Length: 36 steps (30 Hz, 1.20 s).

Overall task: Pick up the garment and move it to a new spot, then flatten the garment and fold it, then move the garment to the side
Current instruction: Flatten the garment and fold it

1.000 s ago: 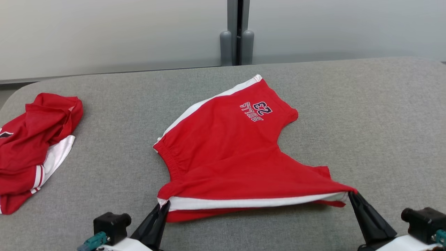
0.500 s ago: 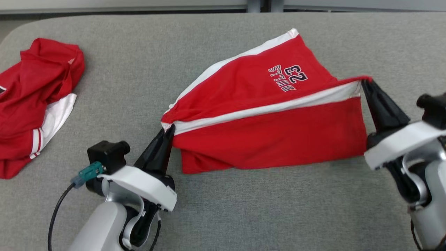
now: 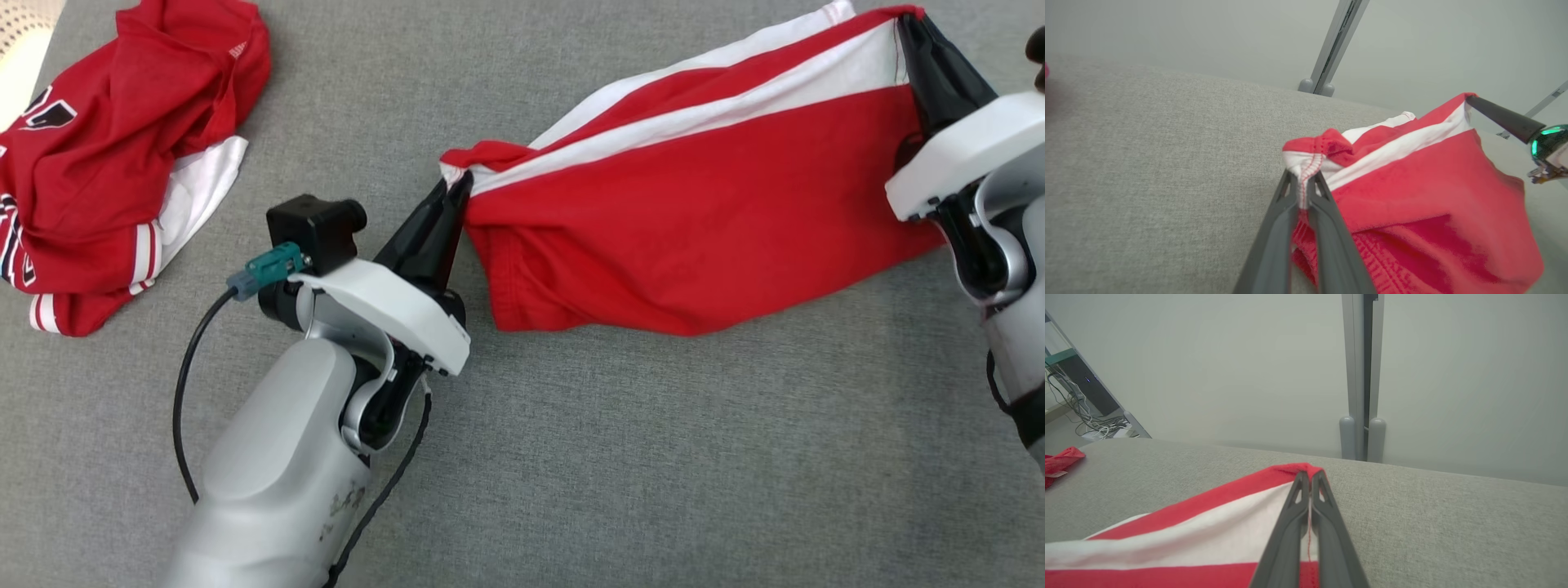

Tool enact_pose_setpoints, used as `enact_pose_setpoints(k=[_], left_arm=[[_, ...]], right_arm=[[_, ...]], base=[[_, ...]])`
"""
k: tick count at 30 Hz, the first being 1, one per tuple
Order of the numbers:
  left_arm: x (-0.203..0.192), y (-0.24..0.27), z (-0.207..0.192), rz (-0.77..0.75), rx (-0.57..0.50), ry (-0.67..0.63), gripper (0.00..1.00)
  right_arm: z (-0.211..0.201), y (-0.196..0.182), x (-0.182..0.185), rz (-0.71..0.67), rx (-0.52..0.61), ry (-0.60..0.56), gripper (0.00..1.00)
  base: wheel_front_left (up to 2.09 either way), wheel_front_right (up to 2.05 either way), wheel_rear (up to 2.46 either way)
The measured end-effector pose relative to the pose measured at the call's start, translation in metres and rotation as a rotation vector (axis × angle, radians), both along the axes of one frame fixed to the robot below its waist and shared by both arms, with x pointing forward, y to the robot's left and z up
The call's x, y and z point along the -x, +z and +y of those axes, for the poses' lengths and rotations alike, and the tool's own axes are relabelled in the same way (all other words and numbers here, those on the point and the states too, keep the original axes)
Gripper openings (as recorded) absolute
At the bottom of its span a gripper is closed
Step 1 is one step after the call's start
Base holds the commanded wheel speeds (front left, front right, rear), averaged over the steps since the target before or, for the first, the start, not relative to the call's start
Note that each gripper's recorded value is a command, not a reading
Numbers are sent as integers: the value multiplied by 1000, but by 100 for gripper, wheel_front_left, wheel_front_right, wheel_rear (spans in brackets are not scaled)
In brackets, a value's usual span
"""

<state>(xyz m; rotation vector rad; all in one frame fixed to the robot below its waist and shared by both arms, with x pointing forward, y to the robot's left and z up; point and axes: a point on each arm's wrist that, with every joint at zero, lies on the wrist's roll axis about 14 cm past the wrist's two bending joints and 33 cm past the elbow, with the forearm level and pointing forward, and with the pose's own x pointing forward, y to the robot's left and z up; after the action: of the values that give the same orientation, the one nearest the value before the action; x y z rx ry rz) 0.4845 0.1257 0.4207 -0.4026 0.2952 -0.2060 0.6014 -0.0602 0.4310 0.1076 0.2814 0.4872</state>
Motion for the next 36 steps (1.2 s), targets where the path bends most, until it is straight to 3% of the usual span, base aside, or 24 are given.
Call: enact_pose_setpoints(k=[3,4,5,6,11,22,29,36], left_arm=[[-7,-9,3,19,-8,4,0],[-8,-12,4,26,-7,6,36],[-9,-14,5,28,-1,10,90],[-10,-14,3,22,8,15,100],[-10,-6,2,-39,20,45,100],[-3,67,43,-304,-123,213,100],[16,84,55,-365,-201,226,100],[38,76,50,-344,-247,190,100]], right_arm=[[7,-8,-9,5,-7,2,0],[10,-9,-11,4,-16,2,36],[12,-11,-12,8,-16,4,49],[13,-10,-12,-9,-24,2,100],[9,3,-9,-116,-30,-8,100],[-23,57,29,-325,-39,-68,100],[-49,64,80,-354,-37,-145,100],[-71,55,131,-289,-17,-220,100]], base=[[0,0,0],[0,0,0],[0,0,0],[0,0,0],[0,0,0],[0,0,0],[0,0,0],[0,0,0]])
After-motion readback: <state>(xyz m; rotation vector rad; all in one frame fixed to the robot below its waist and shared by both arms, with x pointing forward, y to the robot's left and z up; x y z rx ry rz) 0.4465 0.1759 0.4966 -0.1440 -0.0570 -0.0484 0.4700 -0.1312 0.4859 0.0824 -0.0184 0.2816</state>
